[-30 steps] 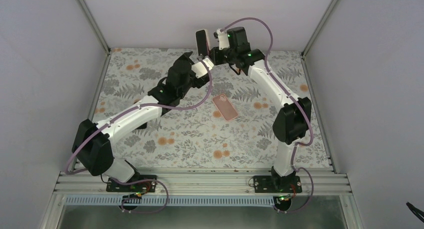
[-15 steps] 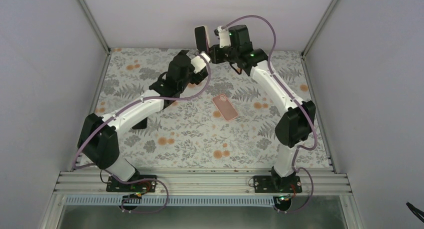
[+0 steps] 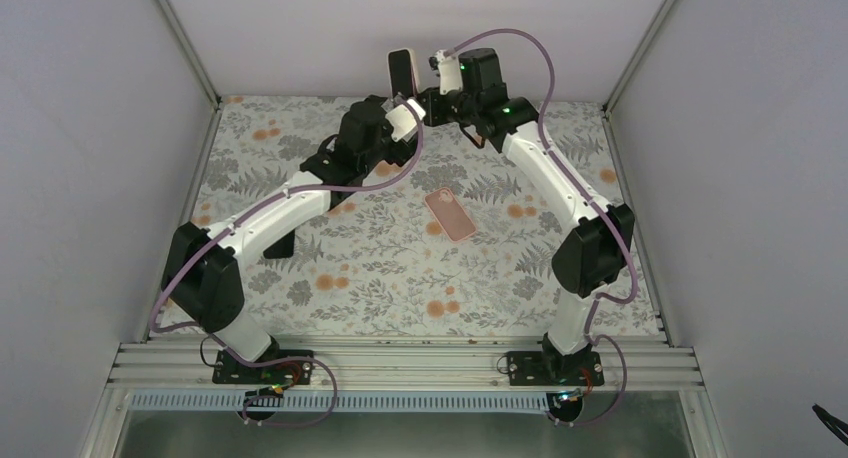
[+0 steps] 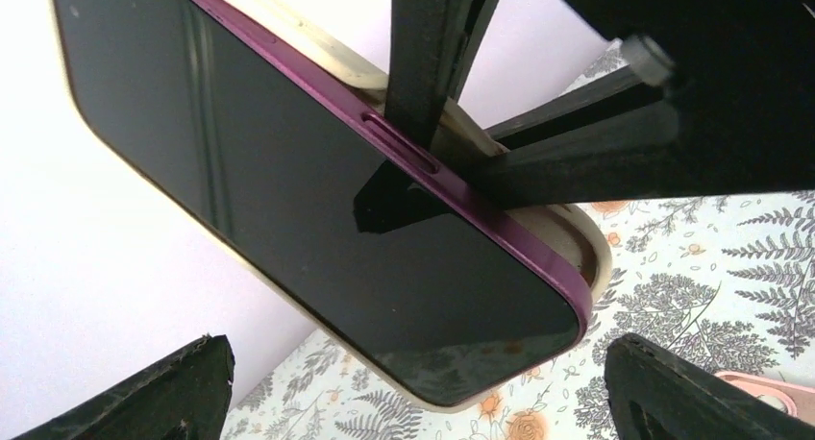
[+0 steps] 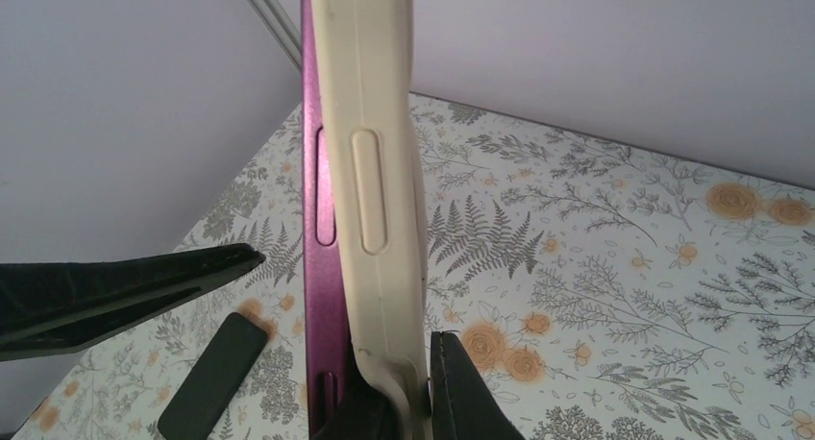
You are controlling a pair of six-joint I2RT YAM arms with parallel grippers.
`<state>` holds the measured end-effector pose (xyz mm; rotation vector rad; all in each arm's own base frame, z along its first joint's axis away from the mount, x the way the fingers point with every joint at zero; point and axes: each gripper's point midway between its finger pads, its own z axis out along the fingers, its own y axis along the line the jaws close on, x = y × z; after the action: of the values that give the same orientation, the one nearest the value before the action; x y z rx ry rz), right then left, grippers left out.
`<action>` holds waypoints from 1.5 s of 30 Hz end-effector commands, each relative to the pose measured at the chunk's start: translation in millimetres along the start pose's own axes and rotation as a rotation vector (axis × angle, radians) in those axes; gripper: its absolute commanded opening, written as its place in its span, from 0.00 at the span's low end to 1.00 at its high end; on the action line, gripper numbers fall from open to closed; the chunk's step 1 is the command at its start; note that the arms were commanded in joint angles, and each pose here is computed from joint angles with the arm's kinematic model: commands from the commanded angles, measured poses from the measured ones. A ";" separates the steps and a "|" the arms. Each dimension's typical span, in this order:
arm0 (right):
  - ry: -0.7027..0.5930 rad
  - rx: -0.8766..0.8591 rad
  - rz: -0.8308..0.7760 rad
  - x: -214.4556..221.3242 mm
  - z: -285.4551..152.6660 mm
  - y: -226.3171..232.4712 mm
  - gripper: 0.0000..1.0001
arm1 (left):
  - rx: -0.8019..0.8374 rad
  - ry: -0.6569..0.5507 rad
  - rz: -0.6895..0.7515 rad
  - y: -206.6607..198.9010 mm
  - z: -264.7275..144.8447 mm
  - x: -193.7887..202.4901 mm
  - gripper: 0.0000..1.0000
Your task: Take the phone out of the phone case
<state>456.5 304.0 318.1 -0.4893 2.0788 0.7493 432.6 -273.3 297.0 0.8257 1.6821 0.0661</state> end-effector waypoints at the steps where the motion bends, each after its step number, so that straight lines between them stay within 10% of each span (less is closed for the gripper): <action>1: -0.123 -0.059 -0.039 -36.2 -25.1 25.2 0.03 | 0.014 -0.028 -0.045 3.9 -1.7 -13.1 0.95; 29: -0.106 -0.081 -0.052 -30.2 -19.5 26.8 0.03 | -0.016 -0.077 -0.119 25.8 -14.4 -28.4 0.94; 45: -0.101 -0.122 -0.044 -28.4 -23.6 39.2 0.03 | -0.360 -0.040 -0.158 55.8 -12.1 -27.3 0.89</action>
<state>459.6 309.4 327.5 -0.5049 2.0213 0.7755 433.9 -267.3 325.1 0.6228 1.6639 0.1221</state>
